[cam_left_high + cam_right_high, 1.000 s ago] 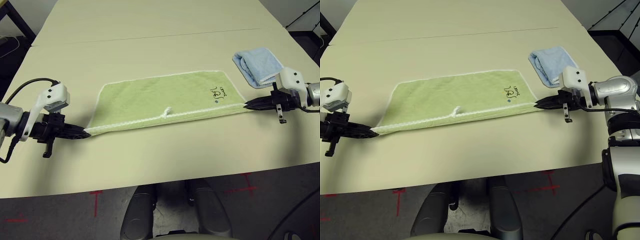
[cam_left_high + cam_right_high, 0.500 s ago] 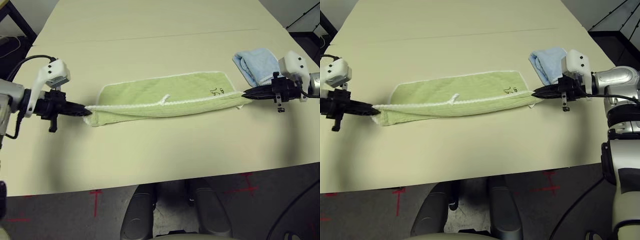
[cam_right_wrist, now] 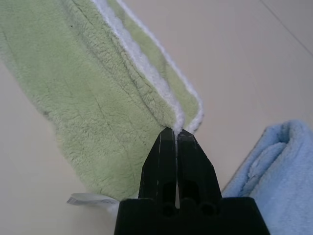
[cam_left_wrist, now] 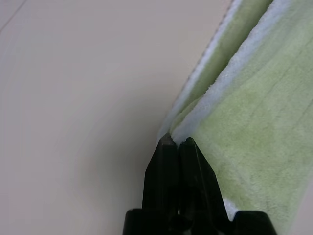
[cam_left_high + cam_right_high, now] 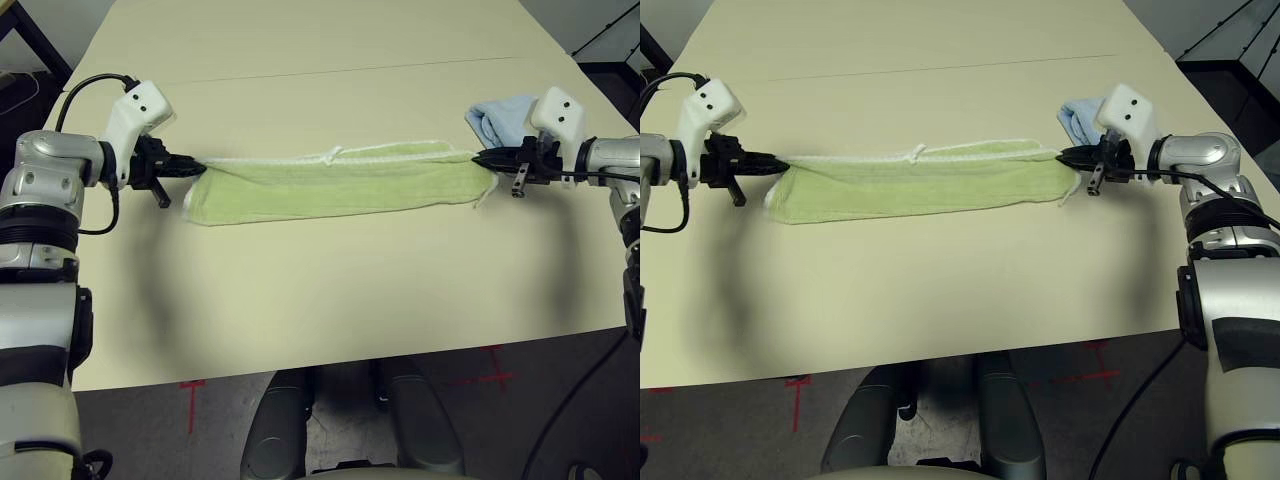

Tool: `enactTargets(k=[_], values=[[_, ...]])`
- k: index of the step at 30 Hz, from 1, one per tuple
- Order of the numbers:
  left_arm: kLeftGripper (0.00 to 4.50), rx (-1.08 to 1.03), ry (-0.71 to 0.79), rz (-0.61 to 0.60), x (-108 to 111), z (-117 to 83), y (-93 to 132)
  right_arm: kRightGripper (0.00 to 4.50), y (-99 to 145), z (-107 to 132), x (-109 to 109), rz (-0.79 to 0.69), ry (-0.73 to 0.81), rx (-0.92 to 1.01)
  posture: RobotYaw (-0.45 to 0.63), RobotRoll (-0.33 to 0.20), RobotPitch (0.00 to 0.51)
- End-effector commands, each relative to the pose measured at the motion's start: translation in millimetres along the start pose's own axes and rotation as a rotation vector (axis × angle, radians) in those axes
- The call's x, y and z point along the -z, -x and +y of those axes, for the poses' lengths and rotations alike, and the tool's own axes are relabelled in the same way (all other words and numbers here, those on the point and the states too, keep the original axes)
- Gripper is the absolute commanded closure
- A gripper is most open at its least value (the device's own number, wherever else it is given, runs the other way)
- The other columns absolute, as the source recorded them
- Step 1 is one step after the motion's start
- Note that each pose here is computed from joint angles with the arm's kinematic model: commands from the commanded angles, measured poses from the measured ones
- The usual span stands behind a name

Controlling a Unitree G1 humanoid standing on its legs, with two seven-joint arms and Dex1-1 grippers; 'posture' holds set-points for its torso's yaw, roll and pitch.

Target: Fold the towel and set it aside.

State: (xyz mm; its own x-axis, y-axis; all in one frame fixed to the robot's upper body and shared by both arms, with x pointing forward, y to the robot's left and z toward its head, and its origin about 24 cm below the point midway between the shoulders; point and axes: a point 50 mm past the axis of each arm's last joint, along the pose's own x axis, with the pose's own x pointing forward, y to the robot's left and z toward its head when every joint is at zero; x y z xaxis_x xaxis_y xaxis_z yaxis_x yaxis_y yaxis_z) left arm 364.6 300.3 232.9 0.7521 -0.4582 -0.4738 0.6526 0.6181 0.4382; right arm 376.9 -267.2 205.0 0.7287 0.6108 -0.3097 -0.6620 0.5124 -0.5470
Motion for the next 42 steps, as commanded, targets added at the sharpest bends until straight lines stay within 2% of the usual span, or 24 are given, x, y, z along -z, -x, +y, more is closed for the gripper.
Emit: enactTargets(k=[1, 8, 15, 21, 26, 30, 33, 38, 42], values=[[4.48, -0.061, 0.000, 0.018, 1.3, 4.2, -2.6, 4.50, -6.8, -3.3, -3.2, 0.014, -0.006, 0.066, 0.00, 0.000, 0.214], [4.48, 0.000, 0.026, 0.095, 8.4, 2.4, -1.5, 4.50, -28.5, -3.5, -18.4, 0.051, 0.083, 0.129, 0.00, 0.000, 0.214], [4.48, 0.173, 0.109, 0.185, 19.1, -3.3, 13.0, 4.50, -33.9, -4.7, -25.4, 0.081, 0.135, 0.127, 0.02, 0.000, 0.214], [4.48, 0.175, 0.132, 0.194, 17.4, -1.2, 18.8, 4.50, -35.4, -4.6, -26.9, 0.095, 0.152, 0.119, 0.03, 0.000, 0.211], [4.48, 0.163, 0.113, 0.148, 2.7, 5.0, 25.5, 4.50, -24.6, -10.9, -31.3, 0.027, 0.126, 0.116, 0.03, 0.000, 0.209], [4.48, 0.283, 0.110, 0.130, -4.4, 1.2, 38.8, 4.50, -9.7, -13.2, -33.6, -0.114, 0.040, 0.053, 0.02, 0.000, 0.206], [4.48, 0.339, 0.118, 0.135, -3.3, -3.0, 46.7, 4.50, -1.7, -11.3, -31.3, -0.163, 0.012, -0.015, 0.02, 0.000, 0.208], [4.48, 0.346, 0.135, 0.132, -6.5, -3.9, 59.4, 4.50, 7.9, -9.5, -24.8, -0.180, -0.023, -0.076, 0.01, 0.000, 0.209], [4.48, 0.355, 0.134, 0.161, -2.6, -5.0, 61.1, 4.50, 10.0, -9.1, -18.5, -0.133, -0.025, -0.068, 0.01, 0.000, 0.209]])
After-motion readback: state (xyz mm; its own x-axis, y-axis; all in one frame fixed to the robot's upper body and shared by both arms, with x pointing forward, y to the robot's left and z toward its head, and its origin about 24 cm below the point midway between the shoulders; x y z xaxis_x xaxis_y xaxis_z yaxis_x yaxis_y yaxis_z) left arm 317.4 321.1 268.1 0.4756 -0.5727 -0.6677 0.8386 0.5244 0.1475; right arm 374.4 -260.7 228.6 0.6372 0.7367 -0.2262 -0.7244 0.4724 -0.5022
